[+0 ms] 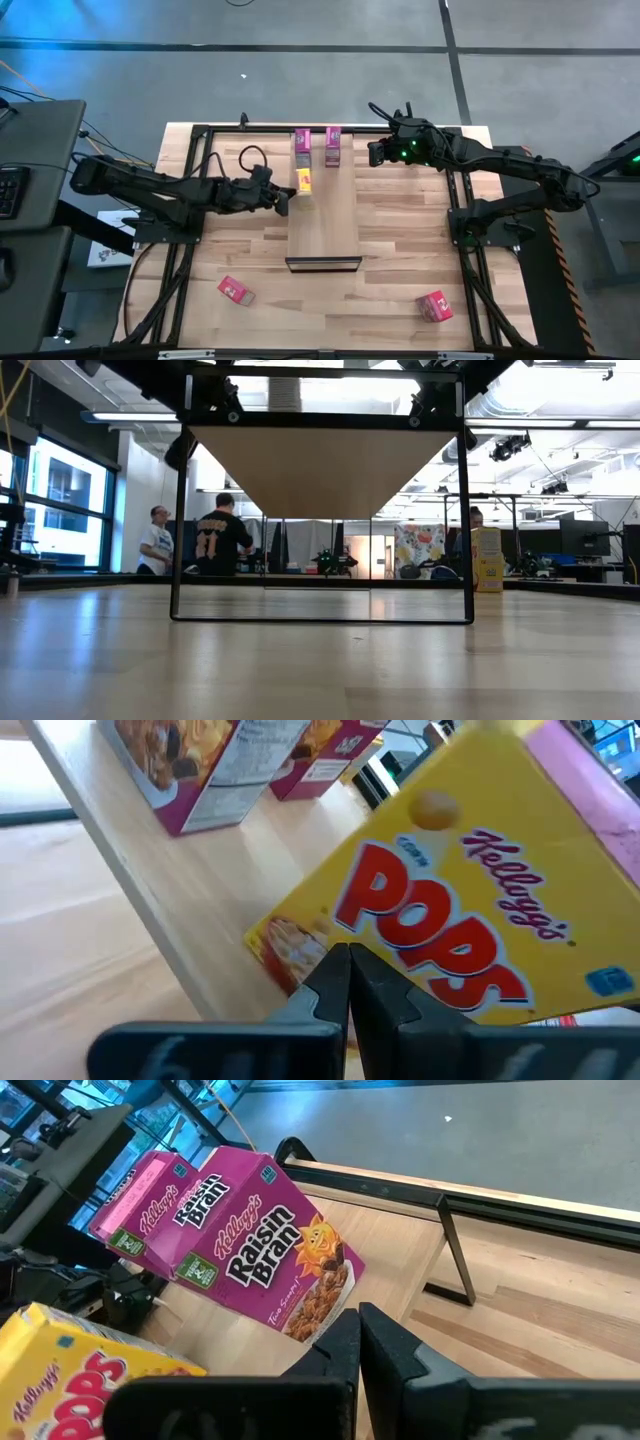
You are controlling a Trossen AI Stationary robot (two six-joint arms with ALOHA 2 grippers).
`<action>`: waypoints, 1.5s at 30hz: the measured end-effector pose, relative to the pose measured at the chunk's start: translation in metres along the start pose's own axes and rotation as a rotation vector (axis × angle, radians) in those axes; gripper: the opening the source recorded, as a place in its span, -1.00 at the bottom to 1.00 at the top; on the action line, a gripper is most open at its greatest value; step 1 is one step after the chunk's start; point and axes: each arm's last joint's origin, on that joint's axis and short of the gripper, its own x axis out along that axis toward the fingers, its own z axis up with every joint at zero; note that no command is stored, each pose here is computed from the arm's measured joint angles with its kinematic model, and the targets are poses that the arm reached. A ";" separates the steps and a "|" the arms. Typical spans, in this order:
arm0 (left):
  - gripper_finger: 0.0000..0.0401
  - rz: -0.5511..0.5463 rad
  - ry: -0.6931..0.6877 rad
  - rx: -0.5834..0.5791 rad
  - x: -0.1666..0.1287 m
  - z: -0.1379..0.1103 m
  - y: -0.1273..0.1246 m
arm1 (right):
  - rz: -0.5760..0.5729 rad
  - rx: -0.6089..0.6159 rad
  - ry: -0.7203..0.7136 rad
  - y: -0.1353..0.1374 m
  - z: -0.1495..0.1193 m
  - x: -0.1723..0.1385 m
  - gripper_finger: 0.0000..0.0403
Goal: Stack cereal on shelf
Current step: Put the yellow cereal box on the shelf aligned with the other yellow cereal box
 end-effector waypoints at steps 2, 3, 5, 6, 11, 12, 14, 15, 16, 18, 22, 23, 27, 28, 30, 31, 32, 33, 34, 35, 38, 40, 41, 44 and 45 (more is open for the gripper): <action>-1.00 -0.001 -0.010 -0.003 0.001 0.002 0.001 | 0.000 0.000 0.000 0.000 0.000 0.000 -1.00; -1.00 0.000 -0.013 -0.001 0.002 0.003 0.001 | 0.000 0.000 0.000 0.000 0.000 0.000 -1.00; -1.00 0.005 -0.020 0.001 0.002 0.005 0.002 | 0.004 0.000 0.004 0.000 0.000 0.000 -1.00; -1.00 0.004 -0.023 -0.002 0.003 0.006 0.003 | 0.004 0.000 0.004 0.000 0.000 0.000 -1.00; -1.00 -0.009 -0.030 0.002 0.005 0.011 0.003 | 0.004 0.000 0.004 0.000 0.000 0.000 -1.00; -1.00 -0.007 -0.031 0.005 0.005 0.011 0.004 | 0.004 0.000 0.004 0.000 0.000 0.000 -1.00; -1.00 -0.002 -0.031 0.014 0.005 0.012 0.005 | 0.003 0.000 0.004 0.000 0.000 0.000 -1.00; -1.00 -0.001 -0.033 0.018 0.006 0.013 0.005 | 0.003 0.000 0.003 0.000 0.000 0.000 -1.00; -1.00 0.001 -0.036 0.018 0.006 0.014 0.006 | 0.003 0.000 0.003 0.000 0.000 0.000 -1.00; -1.00 0.006 -0.038 0.017 0.007 0.015 0.007 | 0.003 0.000 0.003 0.000 0.000 0.000 -1.00; -1.00 0.009 -0.038 0.017 0.007 0.016 0.008 | 0.002 -0.001 0.003 0.000 0.000 0.000 -1.00; -1.00 0.007 -0.034 0.025 0.007 0.015 0.008 | 0.002 -0.012 0.003 0.000 0.000 0.000 -1.00; -1.00 -0.023 -0.020 0.050 0.001 0.018 0.007 | -0.013 -0.068 -0.021 -0.003 0.003 -0.008 -1.00; -1.00 -0.039 -0.020 0.058 -0.002 0.020 0.006 | -0.024 -0.060 -0.045 -0.004 0.005 -0.011 -1.00; -1.00 -0.034 -0.015 0.079 -0.012 0.023 0.008 | -0.044 -0.048 -0.081 -0.008 0.010 -0.017 -1.00; -1.00 -0.028 -0.022 0.085 -0.017 0.025 0.009 | -0.050 -0.043 -0.091 -0.010 0.012 -0.019 -1.00; -1.00 -0.015 -0.035 0.089 -0.022 0.028 0.010 | -0.057 -0.038 -0.098 -0.012 0.013 -0.021 -1.00; -1.00 -0.002 -0.052 0.095 -0.029 0.031 0.012 | -0.062 -0.032 -0.104 -0.014 0.015 -0.023 -1.00; -1.00 0.010 -0.074 0.100 -0.036 0.034 0.014 | -0.073 -0.026 -0.107 -0.016 0.016 -0.024 -0.99; -1.00 0.020 -0.101 0.100 -0.043 0.037 0.015 | -0.096 -0.021 -0.101 -0.020 0.017 -0.024 -0.98; -1.00 0.033 -0.162 0.083 -0.061 0.047 0.021 | -0.175 -0.002 -0.084 -0.035 0.021 -0.024 -0.84; -1.00 0.020 -0.197 0.063 -0.071 0.052 0.023 | -0.224 0.018 -0.080 -0.045 0.025 -0.024 -0.66; -1.00 0.019 -0.210 0.056 -0.075 0.055 0.024 | -0.242 0.023 -0.080 -0.050 0.028 -0.024 -0.55; -1.00 0.014 -0.232 0.041 -0.082 0.059 0.027 | -0.298 0.011 -0.071 -0.063 0.033 -0.024 -0.15; -1.00 0.013 -0.236 0.039 -0.084 0.059 0.028 | -0.314 -0.001 -0.067 -0.067 0.035 -0.024 -0.01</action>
